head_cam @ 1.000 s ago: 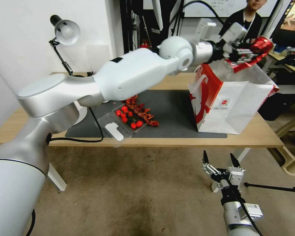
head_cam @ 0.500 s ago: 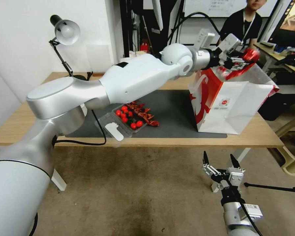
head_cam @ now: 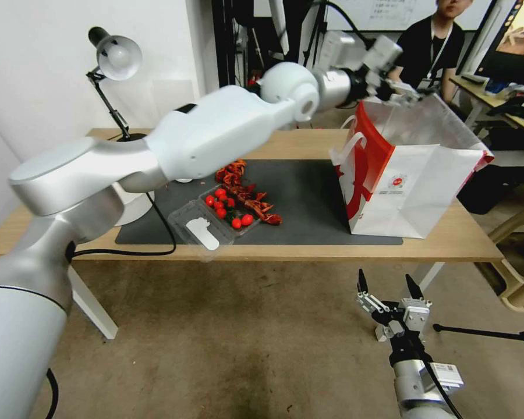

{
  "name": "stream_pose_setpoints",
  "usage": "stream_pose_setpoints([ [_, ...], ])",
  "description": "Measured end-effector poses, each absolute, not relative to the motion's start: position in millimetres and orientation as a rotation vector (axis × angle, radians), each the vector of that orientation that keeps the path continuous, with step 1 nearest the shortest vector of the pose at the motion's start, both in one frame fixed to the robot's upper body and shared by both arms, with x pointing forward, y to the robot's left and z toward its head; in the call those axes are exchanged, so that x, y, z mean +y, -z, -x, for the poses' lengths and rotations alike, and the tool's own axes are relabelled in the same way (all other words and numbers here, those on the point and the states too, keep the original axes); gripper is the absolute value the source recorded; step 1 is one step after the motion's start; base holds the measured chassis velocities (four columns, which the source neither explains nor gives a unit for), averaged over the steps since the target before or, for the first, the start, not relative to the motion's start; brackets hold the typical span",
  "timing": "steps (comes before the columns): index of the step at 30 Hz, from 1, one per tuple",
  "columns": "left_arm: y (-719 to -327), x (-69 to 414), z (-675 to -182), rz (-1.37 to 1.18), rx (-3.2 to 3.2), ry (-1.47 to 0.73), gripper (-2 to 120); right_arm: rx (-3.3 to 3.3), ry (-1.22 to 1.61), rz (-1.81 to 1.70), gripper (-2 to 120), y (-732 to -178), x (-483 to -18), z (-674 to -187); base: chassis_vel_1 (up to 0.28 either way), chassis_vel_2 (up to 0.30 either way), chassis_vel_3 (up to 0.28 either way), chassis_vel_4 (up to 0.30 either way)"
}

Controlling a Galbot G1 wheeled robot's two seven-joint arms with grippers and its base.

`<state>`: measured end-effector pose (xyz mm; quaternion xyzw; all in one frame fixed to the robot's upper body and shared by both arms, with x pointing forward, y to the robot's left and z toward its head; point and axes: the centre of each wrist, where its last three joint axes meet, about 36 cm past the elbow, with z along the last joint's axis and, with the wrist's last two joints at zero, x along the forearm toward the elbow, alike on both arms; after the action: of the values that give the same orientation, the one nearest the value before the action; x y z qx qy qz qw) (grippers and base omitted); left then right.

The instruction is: Pick up the trash from the table and place it into the takeout bag.

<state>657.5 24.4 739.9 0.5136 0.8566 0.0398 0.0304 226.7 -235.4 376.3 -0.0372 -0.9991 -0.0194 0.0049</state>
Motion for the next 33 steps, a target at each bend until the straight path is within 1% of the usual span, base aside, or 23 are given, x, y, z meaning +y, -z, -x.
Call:
stream_pose_setpoints([
  [2, -744.3, 46.8, -657.6, -1.503, 2.699, -0.105, 100, -3.129, 0.060, 0.114, 100, -377.0, -234.6, -226.5, 0.000, 0.000, 0.000, 0.000],
  [3, -744.3, 46.8, -657.6, -1.503, 2.699, -0.105, 100, -3.129, 0.060, 0.114, 100, -377.0, -234.6, -226.5, 0.000, 0.000, 0.000, 0.000],
  [5, -742.5, 67.6, -657.7, -1.458, 2.745, -0.103, 100, -3.131, 0.062, 0.115, 100, -378.5, -233.8, -226.0, 0.000, 0.000, 0.000, 0.000],
  [6, -742.5, 67.6, -657.7, -1.458, 2.745, -0.103, 100, -3.131, 0.062, 0.115, 100, -378.5, -233.8, -226.0, 0.000, 0.000, 0.000, 0.000],
  [9, -729.6, 106.9, -648.0, -1.419, 2.811, -0.088, 100, -3.133, 0.060, 0.115, 100, -379.7, -233.7, -226.4, 0.000, 0.000, 0.000, 0.000],
  [10, -729.6, 106.9, -648.0, -1.419, 2.811, -0.088, 100, -3.133, 0.060, 0.115, 100, -379.7, -233.7, -226.4, 0.000, 0.000, 0.000, 0.000],
  [11, -721.9, 120.4, -640.1, -1.405, 2.839, -0.082, 100, -3.133, 0.060, 0.115, 100, -379.8, -233.6, -226.5, 0.000, 0.000, 0.000, 0.000],
  [13, -717.1, 129.2, -635.2, -1.391, 2.856, -0.080, 100, -3.133, 0.059, 0.115, 100, -379.8, -233.6, -226.6, 0.000, 0.000, 0.000, 0.000],
  [15, -697.6, 152.5, -617.3, -1.357, 2.897, -0.072, 100, -3.132, 0.060, 0.113, 100, -379.8, -233.1, -226.5, 0.000, 0.000, 0.000, 0.000],
  [17, -693.4, 157.1, -613.8, -1.346, 2.904, -0.069, 100, -3.132, 0.060, 0.113, 100, -379.8, -233.0, -226.4, 0.000, 0.000, 0.000, 0.000],
  [18, -675.2, 175.7, -601.1, -1.294, 2.935, -0.074, 100, -3.133, 0.062, 0.113, 100, -380.4, -232.5, -226.4, 0.000, 0.000, 0.000, 0.000],
  [19, -675.2, 175.7, -601.1, -1.294, 2.935, -0.074, 100, -3.133, 0.062, 0.113, 100, -380.4, -232.5, -226.4, 0.000, 0.000, 0.000, 0.000],
  [22, -652.6, 211.7, -568.4, -1.176, 2.927, -0.066, 100, -3.134, 0.062, 0.110, 100, -381.0, -231.1, -225.6, 0.000, 0.000, 0.000, 0.000],
  [23, -652.6, 211.7, -568.4, -1.176, 2.927, -0.066, 100, -3.134, 0.062, 0.110, 100, -381.0, -231.1, -225.6, 0.000, 0.000, 0.000, 0.000],
  [25, -641.1, 231.8, -535.8, -1.062, 2.920, -0.012, 100, -3.136, 0.061, 0.105, 100, -381.6, -230.3, -225.2, 0.000, 0.000, 0.000, 0.000],
  [26, -641.1, 231.8, -535.8, -1.062, 2.920, -0.012, 100, -3.136, 0.061, 0.105, 100, -381.6, -230.3, -225.2, 0.000, 0.000, 0.000, 0.000],
  [28, -618.7, 248.8, -510.2, -0.936, 2.945, -0.014, 100, -3.137, 0.060, 0.097, 100, -382.3, -229.8, -225.5, 0.000, 0.000, 0.000, 0.000],
  [29, -618.7, 248.8, -510.2, -0.936, 2.945, -0.014, 100, -3.137, 0.060, 0.097, 100, -382.3, -229.8, -225.5, 0.000, 0.000, 0.000, 0.000],
  [32, -575.4, 271.5, -473.1, -0.707, 2.992, -0.036, 100, -3.138, 0.057, 0.086, 100, -383.2, -229.5, -225.8, 0.000, 0.000, 0.000, 0.000],
  [33, -575.4, 271.5, -473.1, -0.707, 2.992, -0.036, 100, -3.138, 0.057, 0.086, 100, -383.2, -229.5, -225.8, 0.000, 0.000, 0.000, 0.000],
])
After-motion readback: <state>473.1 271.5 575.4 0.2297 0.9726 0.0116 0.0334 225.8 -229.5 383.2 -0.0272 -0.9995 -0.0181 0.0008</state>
